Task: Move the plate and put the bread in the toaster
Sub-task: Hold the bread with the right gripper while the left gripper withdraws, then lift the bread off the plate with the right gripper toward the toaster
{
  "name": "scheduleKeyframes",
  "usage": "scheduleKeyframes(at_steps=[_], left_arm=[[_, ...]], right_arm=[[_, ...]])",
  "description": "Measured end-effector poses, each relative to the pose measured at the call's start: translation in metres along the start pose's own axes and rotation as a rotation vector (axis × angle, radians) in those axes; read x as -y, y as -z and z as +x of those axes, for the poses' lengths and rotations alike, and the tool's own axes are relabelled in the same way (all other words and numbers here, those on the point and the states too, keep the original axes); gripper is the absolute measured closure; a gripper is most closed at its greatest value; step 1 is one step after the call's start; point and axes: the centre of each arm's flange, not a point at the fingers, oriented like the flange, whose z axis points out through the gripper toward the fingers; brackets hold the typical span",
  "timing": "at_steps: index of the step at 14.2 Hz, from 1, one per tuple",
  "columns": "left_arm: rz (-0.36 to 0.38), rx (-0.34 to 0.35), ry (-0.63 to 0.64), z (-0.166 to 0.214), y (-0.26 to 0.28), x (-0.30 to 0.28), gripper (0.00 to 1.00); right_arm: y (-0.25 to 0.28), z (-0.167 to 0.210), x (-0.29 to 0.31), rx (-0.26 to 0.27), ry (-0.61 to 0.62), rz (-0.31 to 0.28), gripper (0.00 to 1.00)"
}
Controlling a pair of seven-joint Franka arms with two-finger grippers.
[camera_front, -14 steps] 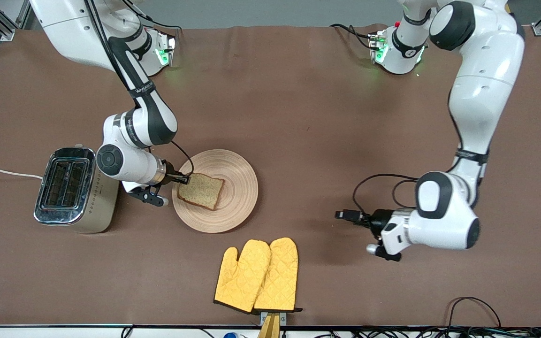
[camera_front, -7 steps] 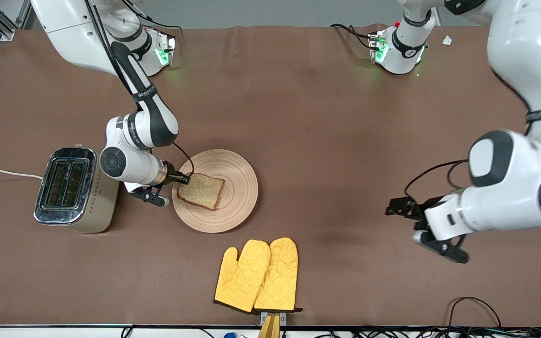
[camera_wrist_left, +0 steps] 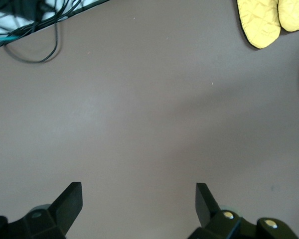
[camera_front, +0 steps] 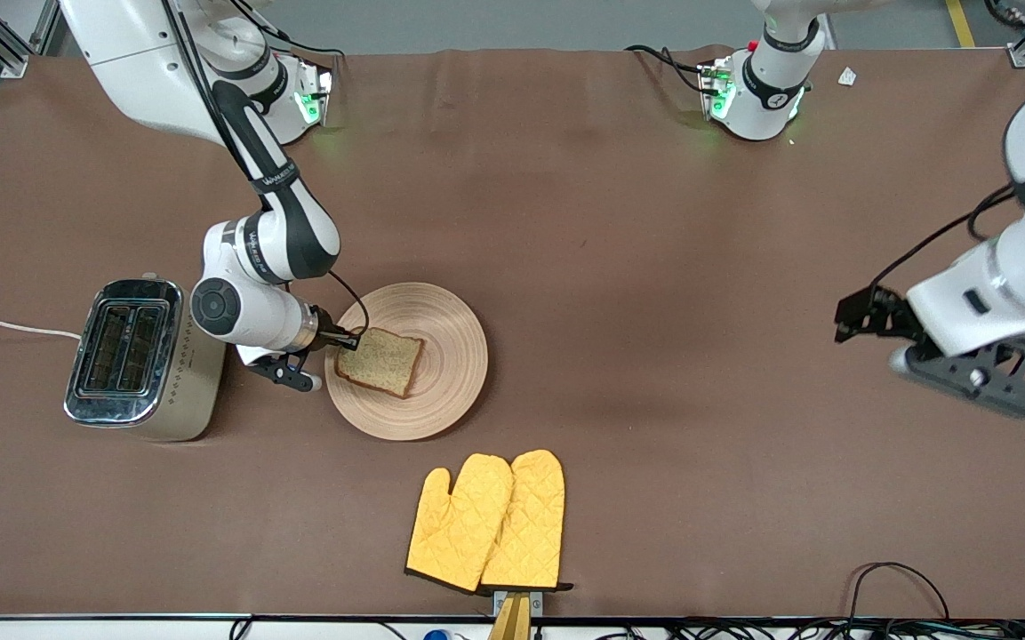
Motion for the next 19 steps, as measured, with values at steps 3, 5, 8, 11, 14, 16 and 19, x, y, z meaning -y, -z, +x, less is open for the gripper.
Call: scheduleKeyframes(at_steps=[3, 5, 8, 11, 14, 16, 19], left_arm=[[0.021, 0.016, 0.102, -0.028, 0.037, -0.012, 0.0], [0.032, 0.004, 0.179, -0.037, 0.051, -0.017, 0.0], [0.044, 0.01, 0.296, -0.049, 0.058, -0.023, 0.0], [0.041, 0.022, 0.362, -0.06, 0.051, -0.032, 0.0], [0.056, 0.017, 0.404, -0.073, 0.044, -0.047, 0.0], [0.062, 0.0, 0.415, -0.081, 0.04, -0.049, 0.0], [0.052, -0.04, 0.438, -0.095, 0.033, -0.043, 0.0]], right_arm=[[0.0, 0.0, 0.001, -0.001, 0.001, 0.001, 0.97], [0.002, 0.0, 0.002, 0.004, 0.002, 0.0, 0.98], [0.026, 0.005, 0.01, 0.025, 0.037, -0.035, 0.98], [0.092, 0.011, 0.018, -0.042, 0.1, -0.14, 0.98], [0.176, 0.01, 0.009, -0.104, 0.105, -0.238, 0.98], [0.228, 0.005, 0.0, -0.159, 0.11, -0.337, 0.98], [0.277, -0.001, -0.015, -0.267, 0.113, -0.484, 0.98]])
